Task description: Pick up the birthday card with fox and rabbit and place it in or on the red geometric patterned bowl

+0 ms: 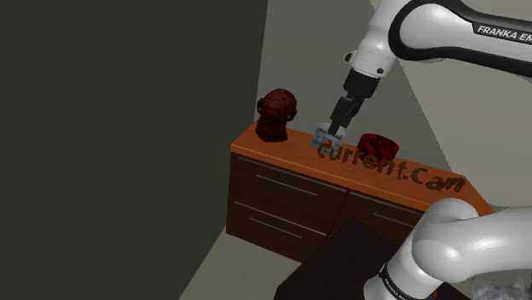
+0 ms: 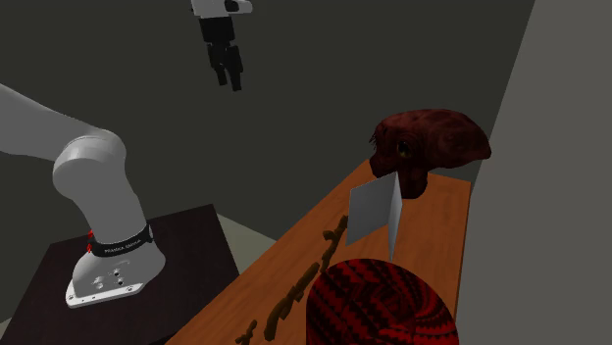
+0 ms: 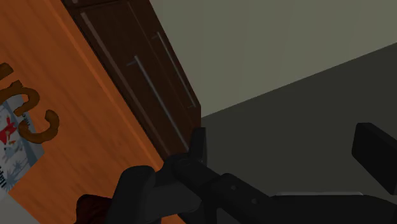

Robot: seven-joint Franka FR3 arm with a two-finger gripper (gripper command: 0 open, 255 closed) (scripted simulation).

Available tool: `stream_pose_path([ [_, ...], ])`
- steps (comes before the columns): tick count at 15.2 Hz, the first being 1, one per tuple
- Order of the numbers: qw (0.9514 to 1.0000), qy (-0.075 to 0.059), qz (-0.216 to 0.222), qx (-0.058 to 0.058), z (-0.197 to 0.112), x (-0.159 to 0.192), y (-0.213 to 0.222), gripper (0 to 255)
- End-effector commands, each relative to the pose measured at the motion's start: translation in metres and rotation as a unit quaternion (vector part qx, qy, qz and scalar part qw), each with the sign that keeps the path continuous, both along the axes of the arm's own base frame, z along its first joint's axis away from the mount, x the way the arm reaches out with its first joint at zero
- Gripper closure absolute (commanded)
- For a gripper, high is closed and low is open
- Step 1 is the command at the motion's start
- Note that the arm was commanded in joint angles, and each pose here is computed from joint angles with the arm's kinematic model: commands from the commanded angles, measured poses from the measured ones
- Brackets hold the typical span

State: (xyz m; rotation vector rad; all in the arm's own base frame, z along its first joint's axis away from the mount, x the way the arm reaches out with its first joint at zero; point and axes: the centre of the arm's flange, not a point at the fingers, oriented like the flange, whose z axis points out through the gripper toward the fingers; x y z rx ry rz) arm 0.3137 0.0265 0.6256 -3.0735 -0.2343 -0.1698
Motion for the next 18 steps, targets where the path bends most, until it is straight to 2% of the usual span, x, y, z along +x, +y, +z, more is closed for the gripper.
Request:
stream_pose_path([
  [1,1.0,0.0,0.0,0.0,0.0,0.0,0.0,0],
  [18,0.9995,0.002,-0.013,-0.03,-0.082,0.095,-0.176,0],
])
